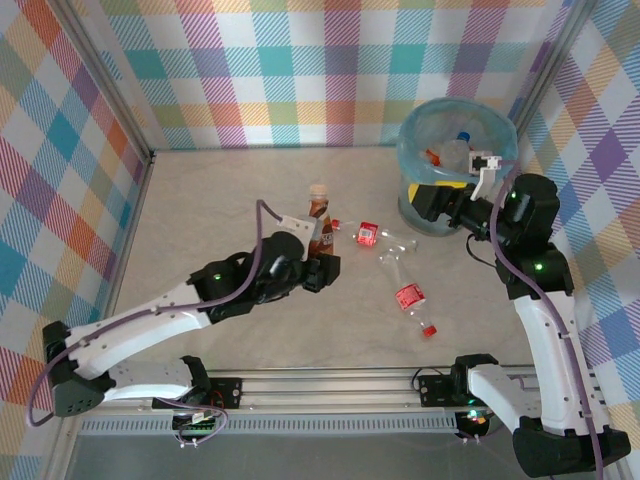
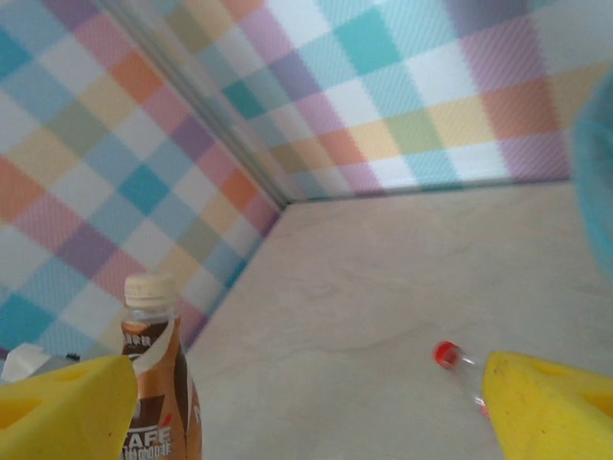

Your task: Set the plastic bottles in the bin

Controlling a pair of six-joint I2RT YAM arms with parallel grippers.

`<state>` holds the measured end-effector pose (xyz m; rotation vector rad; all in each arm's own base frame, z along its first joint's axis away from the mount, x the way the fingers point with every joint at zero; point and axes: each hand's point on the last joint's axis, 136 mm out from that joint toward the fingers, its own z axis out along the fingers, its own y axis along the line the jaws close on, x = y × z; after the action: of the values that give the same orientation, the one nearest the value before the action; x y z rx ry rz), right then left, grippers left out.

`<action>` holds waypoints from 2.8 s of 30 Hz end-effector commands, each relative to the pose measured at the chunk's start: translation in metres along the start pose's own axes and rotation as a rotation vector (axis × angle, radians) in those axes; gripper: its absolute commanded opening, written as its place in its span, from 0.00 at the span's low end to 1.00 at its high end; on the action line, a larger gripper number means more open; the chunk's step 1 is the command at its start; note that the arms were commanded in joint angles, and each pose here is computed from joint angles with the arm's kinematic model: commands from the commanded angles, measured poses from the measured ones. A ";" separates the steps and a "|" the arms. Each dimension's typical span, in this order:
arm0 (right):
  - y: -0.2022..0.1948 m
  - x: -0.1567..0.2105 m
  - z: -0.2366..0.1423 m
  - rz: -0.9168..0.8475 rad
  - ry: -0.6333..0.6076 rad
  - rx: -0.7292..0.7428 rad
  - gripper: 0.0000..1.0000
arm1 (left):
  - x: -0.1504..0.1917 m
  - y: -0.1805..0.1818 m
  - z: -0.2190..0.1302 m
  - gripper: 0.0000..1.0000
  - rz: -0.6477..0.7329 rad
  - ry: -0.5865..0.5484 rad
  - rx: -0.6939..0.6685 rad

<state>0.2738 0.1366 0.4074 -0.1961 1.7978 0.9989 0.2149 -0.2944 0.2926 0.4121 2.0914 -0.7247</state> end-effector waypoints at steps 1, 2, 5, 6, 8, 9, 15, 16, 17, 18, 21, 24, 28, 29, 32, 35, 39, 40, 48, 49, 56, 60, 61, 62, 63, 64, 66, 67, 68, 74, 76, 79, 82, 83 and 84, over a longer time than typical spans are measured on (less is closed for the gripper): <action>0.049 -0.018 -0.003 -0.040 -0.028 -0.238 0.91 | -0.030 -0.023 -0.023 0.46 0.182 -0.121 0.130; 0.056 -0.019 -0.002 -0.053 -0.030 -0.271 0.91 | -0.034 -0.027 -0.029 0.46 0.210 -0.135 0.153; 0.078 -0.016 0.001 -0.102 -0.010 -0.370 0.90 | -0.044 -0.044 -0.046 0.46 0.275 -0.164 0.237; 0.088 -0.014 0.002 -0.125 0.005 -0.410 0.90 | -0.047 -0.049 -0.051 0.46 0.290 -0.170 0.265; 0.106 -0.008 0.005 -0.167 0.040 -0.484 0.90 | -0.049 -0.060 -0.058 0.45 0.315 -0.171 0.319; 0.116 -0.003 0.006 -0.194 0.062 -0.526 0.90 | -0.051 -0.065 -0.062 0.45 0.324 -0.173 0.350; 0.161 0.013 0.008 -0.293 0.149 -0.722 0.87 | -0.046 -0.088 -0.076 0.45 0.368 -0.140 0.486; 0.166 0.014 0.008 -0.303 0.156 -0.742 0.87 | -0.045 -0.090 -0.077 0.45 0.372 -0.131 0.499; 0.167 0.015 0.009 -0.306 0.162 -0.750 0.86 | -0.044 -0.092 -0.078 0.45 0.376 -0.125 0.511; 0.168 0.016 0.012 -0.309 0.170 -0.746 0.84 | -0.043 -0.094 -0.080 0.45 0.380 -0.119 0.526; 0.174 0.021 0.014 -0.316 0.213 -0.776 0.79 | -0.039 -0.098 -0.083 0.45 0.391 -0.097 0.560; 0.182 0.026 0.012 -0.318 0.237 -0.837 0.77 | -0.034 -0.100 -0.082 0.45 0.395 -0.072 0.575; 0.190 0.030 0.011 -0.319 0.253 -0.875 0.74 | -0.028 -0.103 -0.080 0.45 0.397 -0.038 0.597; 0.190 0.032 0.013 -0.308 0.263 -0.875 0.73 | -0.027 -0.104 -0.078 0.45 0.395 -0.029 0.601; 0.190 0.034 0.016 -0.282 0.294 -0.869 0.65 | -0.024 -0.105 -0.075 0.46 0.394 -0.015 0.604; 0.187 0.035 0.019 -0.281 0.299 -0.848 0.59 | -0.025 -0.105 -0.075 0.47 0.393 -0.023 0.601; 0.184 0.036 0.019 -0.300 0.277 -0.823 0.52 | -0.031 -0.103 -0.077 0.49 0.389 -0.049 0.587; 0.184 0.036 0.018 -0.303 0.275 -0.821 0.51 | -0.032 -0.102 -0.078 0.50 0.390 -0.055 0.582; 0.186 0.040 0.018 -0.285 0.315 -0.862 0.21 | -0.035 -0.099 -0.082 0.50 0.382 -0.078 0.570; 0.186 0.039 0.019 -0.284 0.313 -0.858 0.11 | -0.036 -0.099 -0.083 0.50 0.380 -0.085 0.570; 0.182 0.030 0.023 -0.306 0.259 -0.787 0.08 | -0.045 -0.089 -0.087 0.67 0.370 -0.133 0.508; 0.174 0.018 0.028 -0.337 0.217 -0.662 0.12 | -0.058 -0.071 -0.093 0.87 0.349 -0.217 0.410; 0.172 0.015 0.028 -0.352 0.206 -0.634 0.13 | -0.062 -0.066 -0.096 0.91 0.341 -0.241 0.386; 0.170 0.011 0.027 -0.371 0.190 -0.604 0.13 | -0.065 -0.061 -0.098 0.94 0.333 -0.266 0.359; 0.167 0.007 0.027 -0.390 0.173 -0.570 0.13 | -0.070 -0.055 -0.102 0.96 0.327 -0.294 0.335; 0.164 0.002 0.028 -0.405 0.158 -0.531 0.12 | -0.071 -0.051 -0.105 0.98 0.325 -0.309 0.316; 0.155 -0.008 0.029 -0.438 0.130 -0.440 0.11 | -0.075 -0.046 -0.111 0.99 0.327 -0.335 0.291; 0.147 -0.015 0.032 -0.456 0.115 -0.371 0.11 | -0.076 -0.044 -0.114 0.99 0.329 -0.344 0.285; 0.139 -0.023 0.033 -0.471 0.096 -0.298 0.11 | -0.077 -0.043 -0.115 0.99 0.330 -0.348 0.278; 0.061 -0.093 0.025 -0.616 -0.075 0.266 0.13 | -0.074 -0.037 -0.112 0.99 0.338 -0.331 0.246; 0.036 -0.117 0.014 -0.640 -0.109 0.413 0.13 | -0.072 -0.035 -0.108 0.99 0.335 -0.319 0.233; 0.006 -0.150 0.002 -0.692 -0.174 0.590 0.14 | -0.067 -0.034 -0.100 0.99 0.339 -0.292 0.226; -0.022 -0.170 0.002 -0.762 -0.228 0.743 0.15 | -0.063 -0.035 -0.095 0.99 0.347 -0.275 0.228; -0.028 -0.172 0.006 -0.779 -0.236 0.766 0.15 | -0.062 -0.035 -0.093 0.99 0.348 -0.273 0.228; -0.034 -0.171 0.012 -0.786 -0.237 0.783 0.15 | -0.061 -0.035 -0.092 0.99 0.349 -0.272 0.229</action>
<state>0.3620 0.0909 0.5227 -0.2983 1.6091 -0.0487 0.1696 -0.2655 0.4022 0.7376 1.6328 -0.7917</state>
